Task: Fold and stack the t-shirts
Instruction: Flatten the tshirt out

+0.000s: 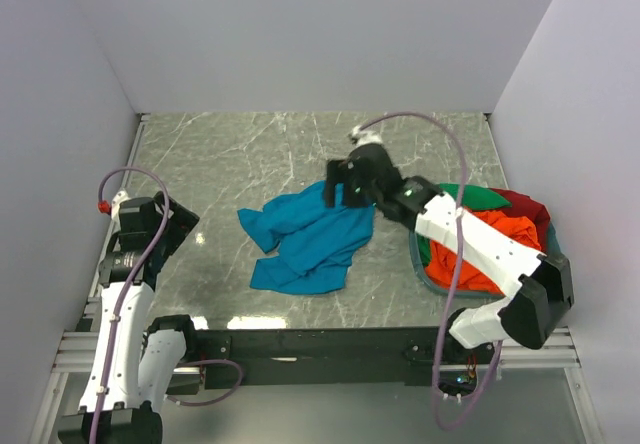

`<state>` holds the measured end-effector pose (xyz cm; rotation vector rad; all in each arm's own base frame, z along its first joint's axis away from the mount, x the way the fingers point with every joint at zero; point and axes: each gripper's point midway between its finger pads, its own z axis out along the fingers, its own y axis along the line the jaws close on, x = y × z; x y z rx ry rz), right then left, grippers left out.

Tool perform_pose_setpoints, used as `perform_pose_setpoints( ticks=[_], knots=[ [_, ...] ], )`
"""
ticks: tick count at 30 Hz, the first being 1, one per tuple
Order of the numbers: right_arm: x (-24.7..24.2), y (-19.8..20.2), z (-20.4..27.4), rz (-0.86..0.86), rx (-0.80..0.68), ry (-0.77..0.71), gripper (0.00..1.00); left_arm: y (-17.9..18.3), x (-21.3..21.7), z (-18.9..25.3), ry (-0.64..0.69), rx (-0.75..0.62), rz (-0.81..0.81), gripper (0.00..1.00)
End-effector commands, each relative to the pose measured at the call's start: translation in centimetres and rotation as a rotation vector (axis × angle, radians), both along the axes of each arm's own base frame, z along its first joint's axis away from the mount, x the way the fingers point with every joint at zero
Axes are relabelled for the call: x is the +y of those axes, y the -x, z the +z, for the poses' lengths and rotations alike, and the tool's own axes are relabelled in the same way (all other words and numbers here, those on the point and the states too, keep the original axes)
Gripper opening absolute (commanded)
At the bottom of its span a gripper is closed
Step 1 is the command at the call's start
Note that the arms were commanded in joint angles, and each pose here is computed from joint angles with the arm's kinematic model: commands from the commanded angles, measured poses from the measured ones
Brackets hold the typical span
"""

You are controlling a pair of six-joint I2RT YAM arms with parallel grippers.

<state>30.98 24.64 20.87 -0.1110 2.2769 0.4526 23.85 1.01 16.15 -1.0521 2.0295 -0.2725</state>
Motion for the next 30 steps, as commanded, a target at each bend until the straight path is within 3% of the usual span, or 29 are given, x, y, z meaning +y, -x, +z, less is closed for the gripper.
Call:
perform_pose_setpoints(
  ticks=[1,6,13,23,30],
  knots=[
    [6.4,3.8,-0.9,0.222,0.003,-0.061,0.88,-0.5,0.0,1.0,0.008,-0.027,0.004,0.99],
    [14.5,9.8,-4.3,0.435,0.069,-0.004,0.87,0.0,1.0,2.0,-0.043,-0.017,0.034,0.99],
    [20.1,12.7,-10.5,0.444,0.176,0.159,0.86,0.4,1.7,1.8,-0.069,-0.006,0.068,1.00],
    [22.1,13.3,-15.5,0.409,0.253,0.246,0.77,0.5,1.7,2.0,-0.072,-0.014,0.058,1.00],
    [20.8,12.8,-19.0,0.370,0.266,0.381,0.66,0.6,1.6,2.0,-0.071,-0.015,0.055,0.99]
  ],
)
